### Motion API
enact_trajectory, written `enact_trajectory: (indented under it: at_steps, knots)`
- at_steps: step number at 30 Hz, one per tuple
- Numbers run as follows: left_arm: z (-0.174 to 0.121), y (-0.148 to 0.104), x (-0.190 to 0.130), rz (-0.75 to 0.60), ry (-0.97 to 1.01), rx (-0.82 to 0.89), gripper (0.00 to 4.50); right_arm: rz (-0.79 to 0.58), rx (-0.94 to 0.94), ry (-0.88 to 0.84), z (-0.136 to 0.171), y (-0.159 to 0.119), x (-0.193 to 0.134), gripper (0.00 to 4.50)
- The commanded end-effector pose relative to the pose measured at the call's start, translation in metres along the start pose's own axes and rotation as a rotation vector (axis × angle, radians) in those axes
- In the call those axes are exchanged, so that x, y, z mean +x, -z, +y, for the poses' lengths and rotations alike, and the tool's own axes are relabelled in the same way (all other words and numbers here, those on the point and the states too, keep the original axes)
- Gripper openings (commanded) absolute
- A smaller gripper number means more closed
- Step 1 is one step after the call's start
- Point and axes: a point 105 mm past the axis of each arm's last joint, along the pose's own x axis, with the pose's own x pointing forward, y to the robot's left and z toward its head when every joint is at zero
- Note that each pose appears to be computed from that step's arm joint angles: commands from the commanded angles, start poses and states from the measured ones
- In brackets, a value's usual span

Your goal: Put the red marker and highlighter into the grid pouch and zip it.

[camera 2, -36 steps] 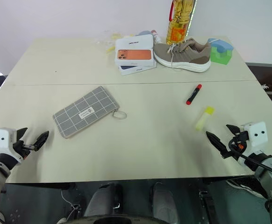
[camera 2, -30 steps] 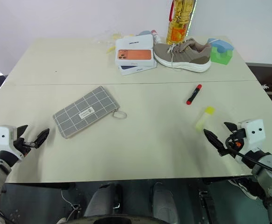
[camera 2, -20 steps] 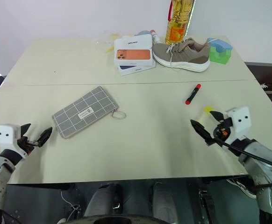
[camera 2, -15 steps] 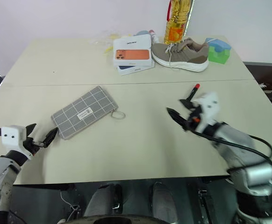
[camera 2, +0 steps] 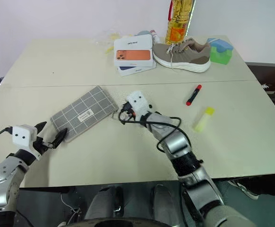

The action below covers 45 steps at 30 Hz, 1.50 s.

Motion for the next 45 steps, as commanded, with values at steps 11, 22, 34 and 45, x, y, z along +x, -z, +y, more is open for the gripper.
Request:
enact_trajectory:
  at_steps: [11,22,34,45]
  knots:
    - [0.014,-0.02,-0.022,-0.014,0.002,0.178,4.5,0.142,0.049,-0.008,0.017,0.011,0.052,0.05]
    - [0.032,-0.015,-0.028,0.095,0.216,0.644,4.5,0.14,0.069,-0.05,0.027,0.014,0.053,0.05]
    - [-0.006,-0.009,0.005,-0.046,0.491,0.97,4.5,0.131,0.066,-0.045,0.029,0.013,0.053,0.05]
    - [-0.017,-0.017,0.011,-0.191,0.544,1.04,0.52,0.137,0.061,-0.039,0.029,0.015,0.052,0.0]
